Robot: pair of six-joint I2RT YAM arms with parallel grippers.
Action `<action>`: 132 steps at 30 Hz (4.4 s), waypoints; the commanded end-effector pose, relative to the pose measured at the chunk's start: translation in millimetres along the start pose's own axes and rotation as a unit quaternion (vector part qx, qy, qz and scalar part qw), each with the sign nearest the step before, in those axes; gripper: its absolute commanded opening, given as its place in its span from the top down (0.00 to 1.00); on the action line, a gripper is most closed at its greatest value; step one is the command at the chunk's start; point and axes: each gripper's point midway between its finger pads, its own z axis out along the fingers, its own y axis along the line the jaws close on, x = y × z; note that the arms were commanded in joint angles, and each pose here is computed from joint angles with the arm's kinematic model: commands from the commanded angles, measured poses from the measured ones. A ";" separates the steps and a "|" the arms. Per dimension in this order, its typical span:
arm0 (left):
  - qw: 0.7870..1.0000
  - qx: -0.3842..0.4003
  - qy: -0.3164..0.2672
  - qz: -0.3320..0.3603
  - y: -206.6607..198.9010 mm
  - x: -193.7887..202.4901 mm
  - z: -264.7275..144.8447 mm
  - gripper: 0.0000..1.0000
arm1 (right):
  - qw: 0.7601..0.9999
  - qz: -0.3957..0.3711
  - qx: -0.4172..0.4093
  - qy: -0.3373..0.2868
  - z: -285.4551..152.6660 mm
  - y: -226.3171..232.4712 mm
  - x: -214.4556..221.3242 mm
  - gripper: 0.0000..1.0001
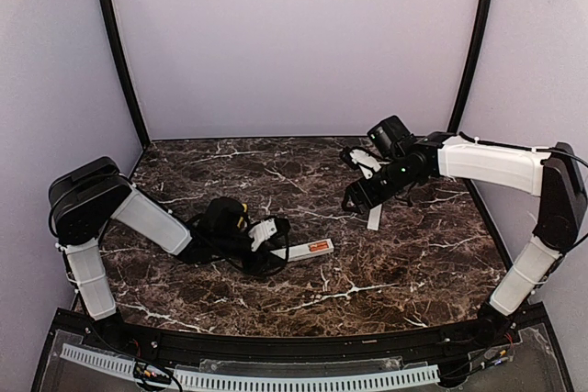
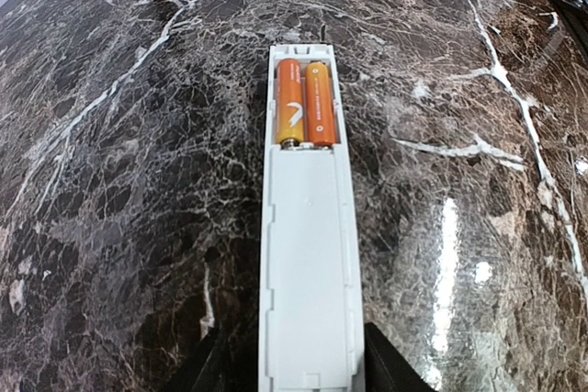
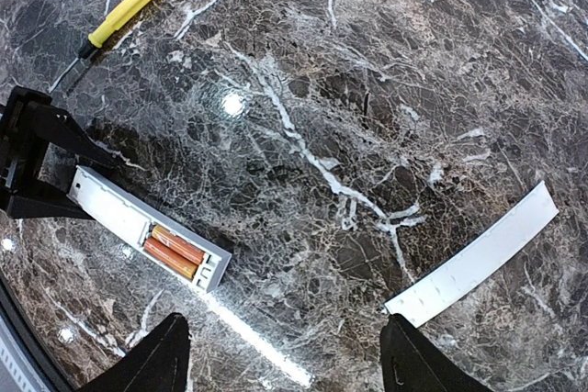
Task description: Unload the batteries from the remote control
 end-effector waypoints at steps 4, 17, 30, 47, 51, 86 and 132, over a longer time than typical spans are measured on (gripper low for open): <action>1.000 -0.007 -0.014 -0.008 -2.8 -13.2 -14.5 0.53 | 1.000 0.004 -0.007 -0.017 -4.8 0.6 -11.1 0.30; 0.982 -0.118 -0.091 -0.116 54.1 -49.1 -72.9 0.49 | 0.999 0.005 0.003 -0.036 -12.9 -1.7 -24.9 0.28; 0.881 -0.349 -0.015 -0.319 129.7 11.0 -146.4 0.02 | 0.997 0.049 0.021 -0.058 -20.5 -15.0 -35.3 0.01; 0.877 -0.226 0.186 -0.382 86.4 38.2 -126.6 0.33 | 0.979 0.195 0.007 -0.065 -22.9 -63.3 -15.5 0.01; 0.881 -0.196 0.210 -0.375 80.4 40.6 -108.9 0.40 | 0.980 0.189 0.008 -0.064 -24.0 -63.2 -13.8 0.01; 0.870 -0.249 0.267 -0.332 104.5 58.6 -84.8 0.99 | 0.982 0.177 0.022 -0.055 -25.6 -65.6 -4.9 0.01; 0.994 0.042 -0.064 0.081 2.1 -126.9 -39.6 1.00 | 0.903 0.221 -0.368 0.026 -62.1 62.9 -32.0 0.07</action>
